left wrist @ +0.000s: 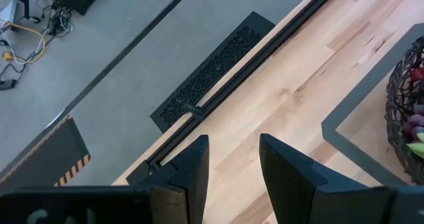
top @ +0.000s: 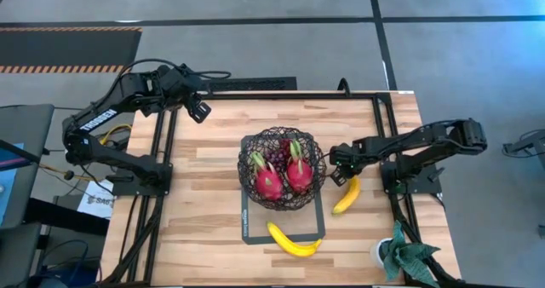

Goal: Build produce basket
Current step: Put the top yellow banana into the black wire basket

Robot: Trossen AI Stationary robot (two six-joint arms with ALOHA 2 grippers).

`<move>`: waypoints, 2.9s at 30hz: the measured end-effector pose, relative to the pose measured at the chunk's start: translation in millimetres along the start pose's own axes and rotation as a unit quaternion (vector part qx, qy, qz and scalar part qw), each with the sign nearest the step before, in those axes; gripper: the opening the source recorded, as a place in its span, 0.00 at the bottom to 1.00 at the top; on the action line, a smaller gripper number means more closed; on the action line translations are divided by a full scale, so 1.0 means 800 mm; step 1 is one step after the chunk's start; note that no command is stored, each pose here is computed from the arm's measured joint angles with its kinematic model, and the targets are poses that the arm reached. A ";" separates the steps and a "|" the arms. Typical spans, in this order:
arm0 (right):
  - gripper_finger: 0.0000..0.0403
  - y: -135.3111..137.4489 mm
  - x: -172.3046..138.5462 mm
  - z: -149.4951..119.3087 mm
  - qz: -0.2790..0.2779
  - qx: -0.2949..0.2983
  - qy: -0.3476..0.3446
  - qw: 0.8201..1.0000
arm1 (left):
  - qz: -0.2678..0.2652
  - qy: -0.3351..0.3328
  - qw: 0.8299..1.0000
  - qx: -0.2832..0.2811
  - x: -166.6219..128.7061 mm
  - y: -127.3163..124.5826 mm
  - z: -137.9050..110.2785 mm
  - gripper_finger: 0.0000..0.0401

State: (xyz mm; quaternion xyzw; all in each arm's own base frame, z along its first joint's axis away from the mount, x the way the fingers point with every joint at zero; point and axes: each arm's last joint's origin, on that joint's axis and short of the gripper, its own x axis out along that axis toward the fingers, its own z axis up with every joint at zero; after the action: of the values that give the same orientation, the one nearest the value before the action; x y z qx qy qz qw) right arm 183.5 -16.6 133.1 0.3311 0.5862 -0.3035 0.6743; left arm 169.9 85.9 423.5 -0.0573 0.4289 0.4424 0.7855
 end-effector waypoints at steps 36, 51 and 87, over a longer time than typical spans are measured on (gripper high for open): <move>0.02 0.141 -0.296 0.102 -0.138 -0.298 -0.395 0.858 | 0.006 0.028 0.999 0.042 0.000 0.002 -0.007 0.30; 0.02 0.239 -0.191 0.162 -0.062 -0.429 -0.340 0.834 | 0.005 0.029 0.999 0.038 0.000 0.002 -0.008 0.30; 0.39 0.275 -0.085 0.154 -0.074 -0.484 -0.196 0.849 | 0.001 0.030 0.999 0.034 0.000 0.001 -0.008 0.30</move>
State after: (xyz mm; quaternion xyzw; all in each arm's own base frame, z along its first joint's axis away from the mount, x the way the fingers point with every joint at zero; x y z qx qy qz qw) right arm 422.8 16.8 232.1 -0.1483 0.5372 -0.0889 0.8256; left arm 165.3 83.6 420.0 -0.0438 0.4669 0.4262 0.7736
